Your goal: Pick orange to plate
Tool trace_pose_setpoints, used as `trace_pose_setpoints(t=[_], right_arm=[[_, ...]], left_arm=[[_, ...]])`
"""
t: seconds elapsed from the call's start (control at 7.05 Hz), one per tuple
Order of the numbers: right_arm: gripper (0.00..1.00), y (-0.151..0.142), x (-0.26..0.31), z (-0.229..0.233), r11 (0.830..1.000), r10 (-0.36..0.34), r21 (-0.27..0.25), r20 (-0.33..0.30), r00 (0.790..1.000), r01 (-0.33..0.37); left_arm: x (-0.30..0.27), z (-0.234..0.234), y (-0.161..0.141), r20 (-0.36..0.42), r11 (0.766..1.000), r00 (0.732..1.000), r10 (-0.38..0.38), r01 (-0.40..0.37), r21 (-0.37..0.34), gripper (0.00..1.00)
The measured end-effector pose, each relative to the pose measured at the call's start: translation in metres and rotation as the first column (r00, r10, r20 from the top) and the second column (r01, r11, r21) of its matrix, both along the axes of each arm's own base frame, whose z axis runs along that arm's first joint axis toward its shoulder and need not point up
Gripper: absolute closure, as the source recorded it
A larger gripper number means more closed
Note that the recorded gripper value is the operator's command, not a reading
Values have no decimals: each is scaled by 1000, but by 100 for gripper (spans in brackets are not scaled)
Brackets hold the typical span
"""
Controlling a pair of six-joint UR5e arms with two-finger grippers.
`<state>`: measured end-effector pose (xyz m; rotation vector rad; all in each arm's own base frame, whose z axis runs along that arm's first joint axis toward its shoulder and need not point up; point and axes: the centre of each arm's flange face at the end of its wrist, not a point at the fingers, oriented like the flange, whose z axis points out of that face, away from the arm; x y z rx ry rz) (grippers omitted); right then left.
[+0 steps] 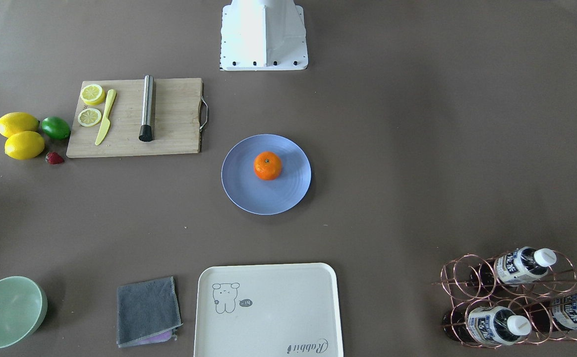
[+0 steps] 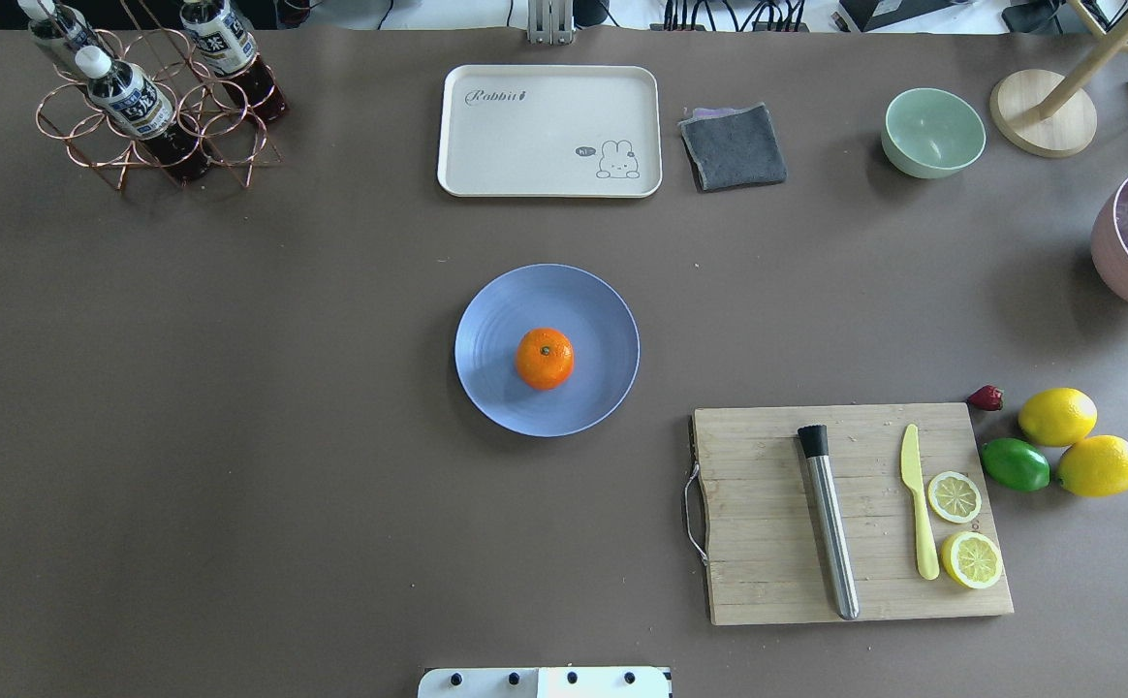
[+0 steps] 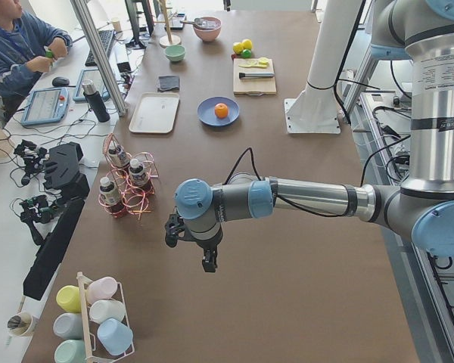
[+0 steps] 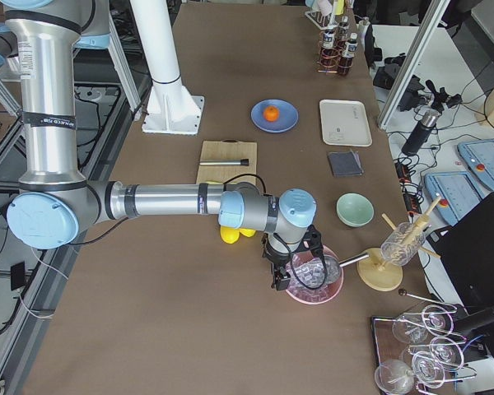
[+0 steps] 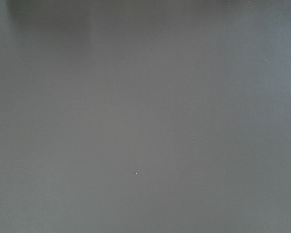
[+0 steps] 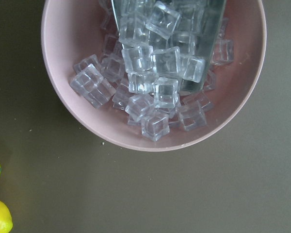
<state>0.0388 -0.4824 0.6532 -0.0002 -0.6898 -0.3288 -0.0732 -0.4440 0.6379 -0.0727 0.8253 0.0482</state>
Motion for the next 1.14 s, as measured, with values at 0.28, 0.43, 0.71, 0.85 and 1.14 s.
trace_pose_setpoints(t=[0.28, 0.43, 0.71, 0.85, 1.14], right_arm=[[0, 0, -3, 0, 1000, -3, -1, 1, 1000, 3], [0, 0, -6, 0, 1000, -7, -3, -2, 1000, 7], [0, -1, -12, 2, 1000, -16, -9, -3, 1000, 16], [0, -1, -13, 3, 1000, -18, -11, -2, 1000, 18], [0, -1, -13, 2, 1000, -19, -9, 0, 1000, 19]], left_arm=[[1, 7, 0, 2, 1000, 1000, 4, -4, -11, 2], [1, 8, -1, 3, 1000, 1000, 6, -6, -13, 2], [1, 6, -2, 4, 1000, 1000, 4, -4, -9, 2], [1, 5, -3, 4, 1000, 1000, 3, -3, -8, 2], [0, 5, -3, 3, 1000, 1000, 1, -1, -7, 2]])
